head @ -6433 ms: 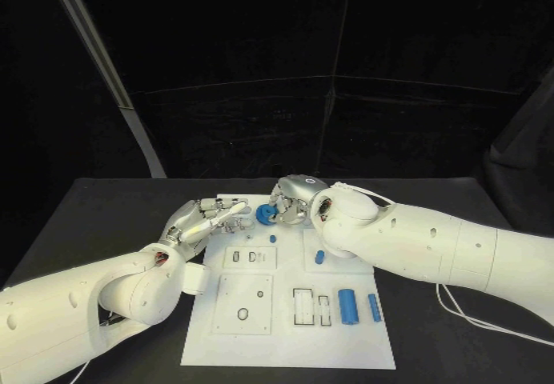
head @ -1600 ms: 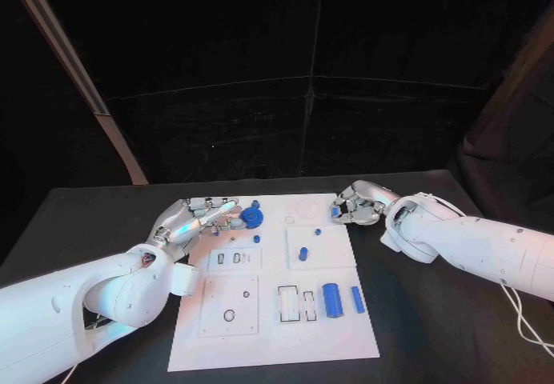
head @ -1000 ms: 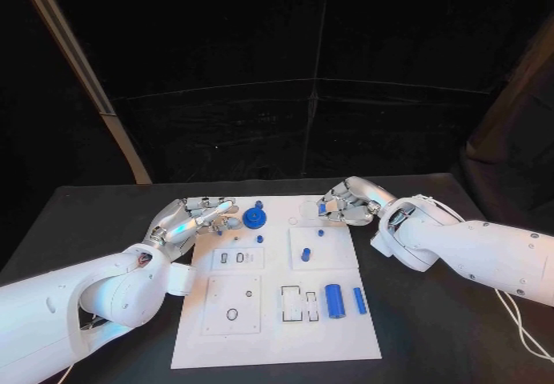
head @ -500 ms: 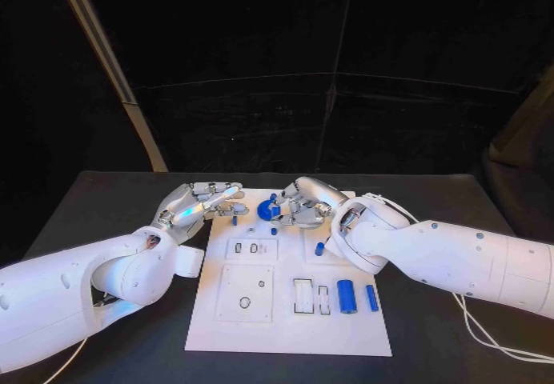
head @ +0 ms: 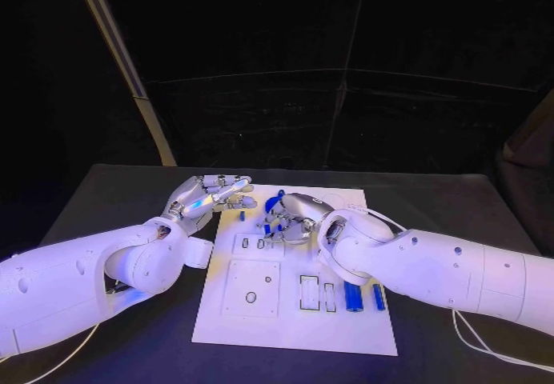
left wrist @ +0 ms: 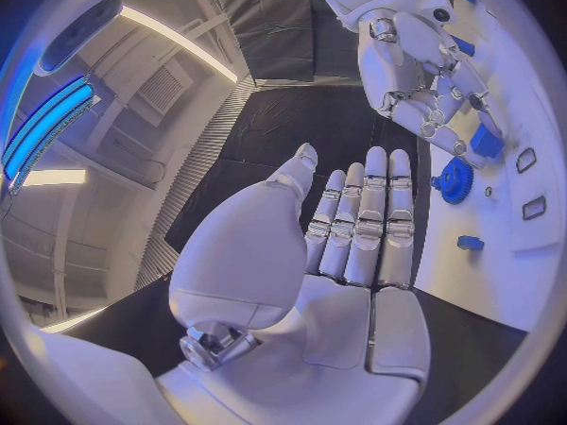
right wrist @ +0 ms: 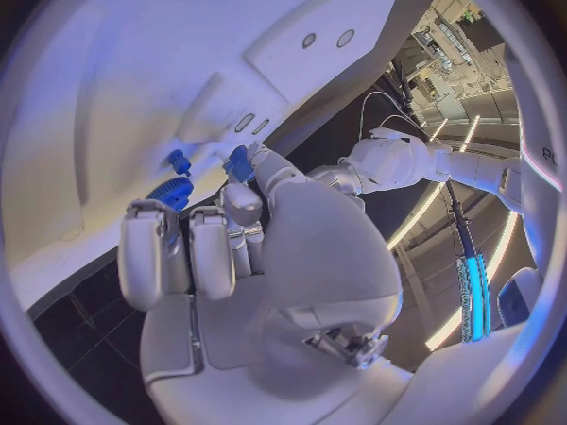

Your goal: Assemble the parts on the task board

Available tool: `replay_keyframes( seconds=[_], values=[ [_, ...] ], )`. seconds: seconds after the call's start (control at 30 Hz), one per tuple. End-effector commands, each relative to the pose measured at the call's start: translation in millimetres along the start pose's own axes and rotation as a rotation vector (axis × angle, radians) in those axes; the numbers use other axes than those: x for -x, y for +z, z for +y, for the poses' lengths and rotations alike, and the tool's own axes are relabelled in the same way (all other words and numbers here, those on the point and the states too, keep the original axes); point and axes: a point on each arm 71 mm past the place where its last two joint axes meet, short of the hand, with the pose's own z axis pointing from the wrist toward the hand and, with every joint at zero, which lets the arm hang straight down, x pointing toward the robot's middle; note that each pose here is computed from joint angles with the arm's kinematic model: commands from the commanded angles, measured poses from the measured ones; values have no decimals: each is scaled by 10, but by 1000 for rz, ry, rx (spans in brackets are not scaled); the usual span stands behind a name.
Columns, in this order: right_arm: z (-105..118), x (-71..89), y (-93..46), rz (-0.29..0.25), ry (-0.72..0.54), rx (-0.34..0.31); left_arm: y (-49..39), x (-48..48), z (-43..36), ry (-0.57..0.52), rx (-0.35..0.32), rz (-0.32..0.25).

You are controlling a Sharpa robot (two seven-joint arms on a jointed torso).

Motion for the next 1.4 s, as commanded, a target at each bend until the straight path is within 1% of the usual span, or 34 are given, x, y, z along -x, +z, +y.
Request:
replay_keyframes(
  seconds=[0.03, 0.2, 0.67, 0.97, 1.17, 1.4],
  values=[
    [2, -55, 6, 36, -48, -19, 9, -14, -20, -6, -17, 7],
    [0, -100, 1, 50, -53, -24, 13, -4, -19, -4, -16, 4],
    [-15, -149, -16, 99, -78, -39, 14, -3, -17, -4, -15, 4],
    [-22, -165, -6, 104, -107, -55, 16, -6, -15, -5, -13, 5],
    [-27, -178, -15, 117, -131, -66, 18, -5, -13, -4, -12, 5],
    [-32, -177, -29, 119, -143, -71, 22, -5, -11, -5, -11, 6]
  ],
)
